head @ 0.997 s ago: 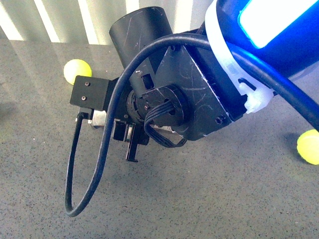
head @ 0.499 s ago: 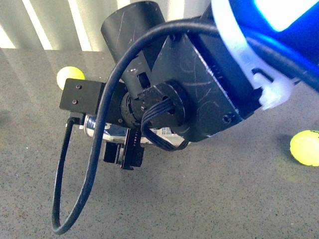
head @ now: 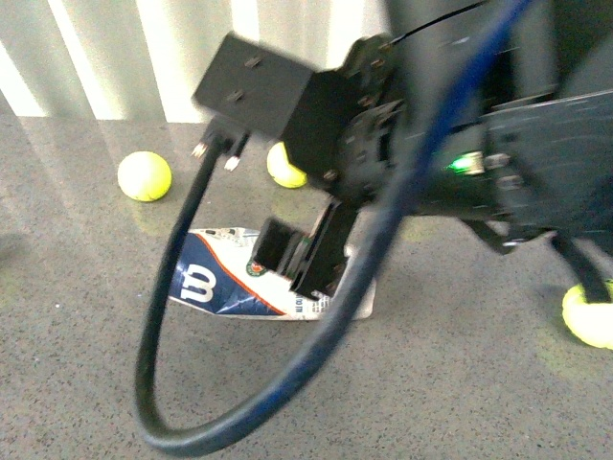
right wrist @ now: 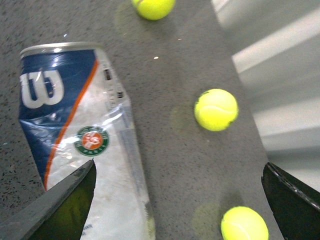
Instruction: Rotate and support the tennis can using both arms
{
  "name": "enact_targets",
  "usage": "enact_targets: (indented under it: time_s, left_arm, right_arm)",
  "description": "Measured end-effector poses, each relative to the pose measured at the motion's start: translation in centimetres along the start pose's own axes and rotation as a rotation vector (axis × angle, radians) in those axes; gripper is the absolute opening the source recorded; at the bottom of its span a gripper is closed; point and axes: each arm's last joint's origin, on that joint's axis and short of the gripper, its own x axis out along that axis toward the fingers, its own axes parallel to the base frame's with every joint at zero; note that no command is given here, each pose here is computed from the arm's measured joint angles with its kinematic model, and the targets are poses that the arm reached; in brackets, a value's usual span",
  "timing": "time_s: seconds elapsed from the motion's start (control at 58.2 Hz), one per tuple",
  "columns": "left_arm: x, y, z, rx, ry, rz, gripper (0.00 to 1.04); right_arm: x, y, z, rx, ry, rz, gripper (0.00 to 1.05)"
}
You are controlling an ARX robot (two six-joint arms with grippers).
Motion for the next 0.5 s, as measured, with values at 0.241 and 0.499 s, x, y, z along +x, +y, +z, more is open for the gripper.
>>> enact_targets:
  time_s: [0.241, 0.499]
  left_arm:
    - [0.0, 0.0, 0.0, 0.0, 0.0, 0.0, 0.98]
    - [0.0, 0.0, 0.0, 0.0, 0.0, 0.0, 0.98]
  right_arm:
    - [-10.9, -7.3, -8.1, 0.282, 0.201, -0.563, 0.97]
    - [-22.1, -9.3, -11.3, 0.527, 0.114, -0.969, 0.91]
